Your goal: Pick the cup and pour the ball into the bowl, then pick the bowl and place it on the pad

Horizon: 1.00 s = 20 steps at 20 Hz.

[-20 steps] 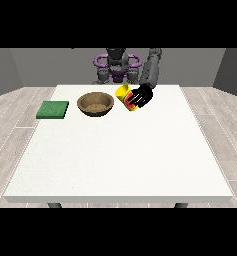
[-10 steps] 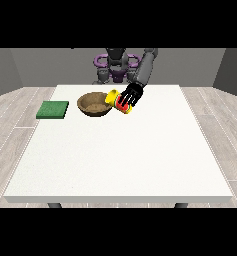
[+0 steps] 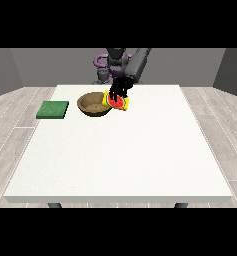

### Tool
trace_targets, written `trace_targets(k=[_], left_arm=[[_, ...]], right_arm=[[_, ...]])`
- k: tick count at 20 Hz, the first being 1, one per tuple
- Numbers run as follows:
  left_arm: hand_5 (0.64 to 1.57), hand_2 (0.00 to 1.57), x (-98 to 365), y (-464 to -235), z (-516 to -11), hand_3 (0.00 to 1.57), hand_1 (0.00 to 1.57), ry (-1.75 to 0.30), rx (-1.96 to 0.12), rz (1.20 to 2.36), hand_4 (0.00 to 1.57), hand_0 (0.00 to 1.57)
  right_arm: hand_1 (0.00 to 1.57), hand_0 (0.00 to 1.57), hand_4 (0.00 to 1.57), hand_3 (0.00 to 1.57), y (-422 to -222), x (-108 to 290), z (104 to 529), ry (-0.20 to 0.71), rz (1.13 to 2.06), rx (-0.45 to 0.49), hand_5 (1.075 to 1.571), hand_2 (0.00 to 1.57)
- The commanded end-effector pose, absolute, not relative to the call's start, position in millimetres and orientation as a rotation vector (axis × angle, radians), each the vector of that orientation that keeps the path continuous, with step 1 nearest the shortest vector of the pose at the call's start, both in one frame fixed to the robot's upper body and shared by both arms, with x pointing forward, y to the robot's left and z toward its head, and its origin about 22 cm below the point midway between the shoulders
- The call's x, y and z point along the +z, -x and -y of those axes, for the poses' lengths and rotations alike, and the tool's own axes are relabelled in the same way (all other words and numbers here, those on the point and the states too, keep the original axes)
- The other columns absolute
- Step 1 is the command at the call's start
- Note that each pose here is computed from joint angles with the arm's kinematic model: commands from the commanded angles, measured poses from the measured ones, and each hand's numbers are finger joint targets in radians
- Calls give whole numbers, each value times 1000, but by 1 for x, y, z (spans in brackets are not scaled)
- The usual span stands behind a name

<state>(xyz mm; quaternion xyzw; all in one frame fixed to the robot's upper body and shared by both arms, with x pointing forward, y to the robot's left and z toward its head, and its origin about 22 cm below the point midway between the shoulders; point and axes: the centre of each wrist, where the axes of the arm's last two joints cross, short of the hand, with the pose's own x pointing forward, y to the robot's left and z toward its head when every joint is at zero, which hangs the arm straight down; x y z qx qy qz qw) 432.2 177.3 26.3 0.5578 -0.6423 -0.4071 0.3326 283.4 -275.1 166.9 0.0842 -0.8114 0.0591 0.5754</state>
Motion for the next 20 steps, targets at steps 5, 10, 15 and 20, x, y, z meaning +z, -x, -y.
trace_targets(k=[5,10,15,20], left_arm=[[1490,1571,-1,-418,-139,1571,1469,-1608,-1645,1489,982,1469],[1498,1571,11,-418,-96,1571,1503,-1766,-1859,1403,1065,1503],[1511,1571,3,-404,-80,1571,1497,-1812,-1859,1366,1051,1497],[1510,1571,6,-407,-100,1571,1424,-1535,-1470,1568,944,1424]], right_arm=[[0,0,381,0,-290,127,301,-128,1749,61,1565,0],[0,0,377,0,-299,128,298,-120,1745,47,1566,0],[0,0,386,0,-297,119,301,-161,1757,70,1566,0],[0,0,360,0,-288,111,310,-90,1759,17,1564,0]])
